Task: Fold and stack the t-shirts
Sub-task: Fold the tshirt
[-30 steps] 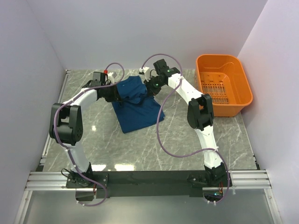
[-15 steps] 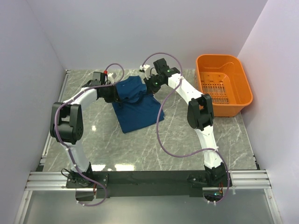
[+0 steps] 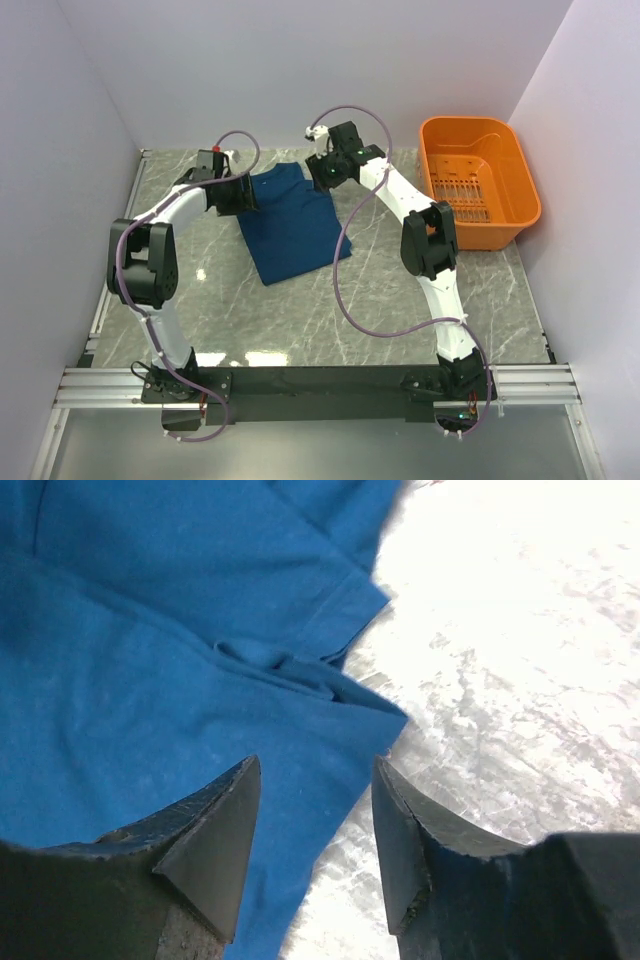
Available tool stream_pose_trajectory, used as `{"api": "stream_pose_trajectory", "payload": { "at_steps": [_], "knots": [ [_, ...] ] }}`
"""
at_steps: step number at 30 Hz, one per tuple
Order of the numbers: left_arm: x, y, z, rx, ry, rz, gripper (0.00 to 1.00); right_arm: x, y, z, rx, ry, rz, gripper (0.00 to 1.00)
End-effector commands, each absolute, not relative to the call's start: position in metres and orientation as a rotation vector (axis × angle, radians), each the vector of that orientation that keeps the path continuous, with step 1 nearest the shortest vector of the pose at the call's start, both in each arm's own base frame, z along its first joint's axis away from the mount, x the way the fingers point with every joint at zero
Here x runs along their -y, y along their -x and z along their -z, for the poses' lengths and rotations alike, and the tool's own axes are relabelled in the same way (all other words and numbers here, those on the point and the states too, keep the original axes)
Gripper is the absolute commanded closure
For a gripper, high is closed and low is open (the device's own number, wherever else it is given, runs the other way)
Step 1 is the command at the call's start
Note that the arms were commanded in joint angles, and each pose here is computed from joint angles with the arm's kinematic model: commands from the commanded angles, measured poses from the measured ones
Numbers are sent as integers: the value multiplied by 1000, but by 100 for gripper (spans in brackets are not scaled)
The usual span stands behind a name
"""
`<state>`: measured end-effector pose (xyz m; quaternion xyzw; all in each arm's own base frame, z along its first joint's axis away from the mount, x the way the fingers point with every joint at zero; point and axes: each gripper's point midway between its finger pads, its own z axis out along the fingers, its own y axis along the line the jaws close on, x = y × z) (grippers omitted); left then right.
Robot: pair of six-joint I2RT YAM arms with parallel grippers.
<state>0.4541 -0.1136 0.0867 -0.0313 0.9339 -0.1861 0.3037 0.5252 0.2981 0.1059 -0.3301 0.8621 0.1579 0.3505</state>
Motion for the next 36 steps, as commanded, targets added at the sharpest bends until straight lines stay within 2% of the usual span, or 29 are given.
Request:
{"api": "stream_pose_trajectory", "payload": {
  "at_steps": [1, 4, 6, 7, 11, 12, 18, 21, 28, 36],
  "knots": [
    [96, -485, -160, -2262, 135, 396, 33, -292, -541, -151, -2151, 715, -382, 44],
    [88, -483, -176, -2230, 141, 343, 32, -285, -528, -156, -2157, 759, -480, 44],
    [84, -473, -185, -2212, 141, 328, 32, -286, -507, -162, -2119, 920, -615, 44],
    [89, -456, -188, -2211, 141, 376, 33, -278, -471, -152, -2141, 1052, -787, 45],
    [103, -420, -187, -2212, 194, 509, 35, -264, -449, -144, -2163, 1086, -796, 46],
    [107, -400, -164, -2262, 217, 554, 35, -260, -439, -129, -2201, 1080, -802, 46],
    [144, -330, -139, -2260, 315, 806, 38, -241, -402, -107, -2301, 991, -873, 46],
    [157, -309, -129, -2264, 355, 859, 38, -236, -389, -93, -2350, 960, -898, 45],
    [176, -285, -98, -2310, 422, 897, 38, -232, -375, -68, -2453, 906, -931, 43],
    [184, -296, -86, -2325, 421, 880, 39, -232, -370, -56, -2493, 885, -951, 42]
  ]
}}
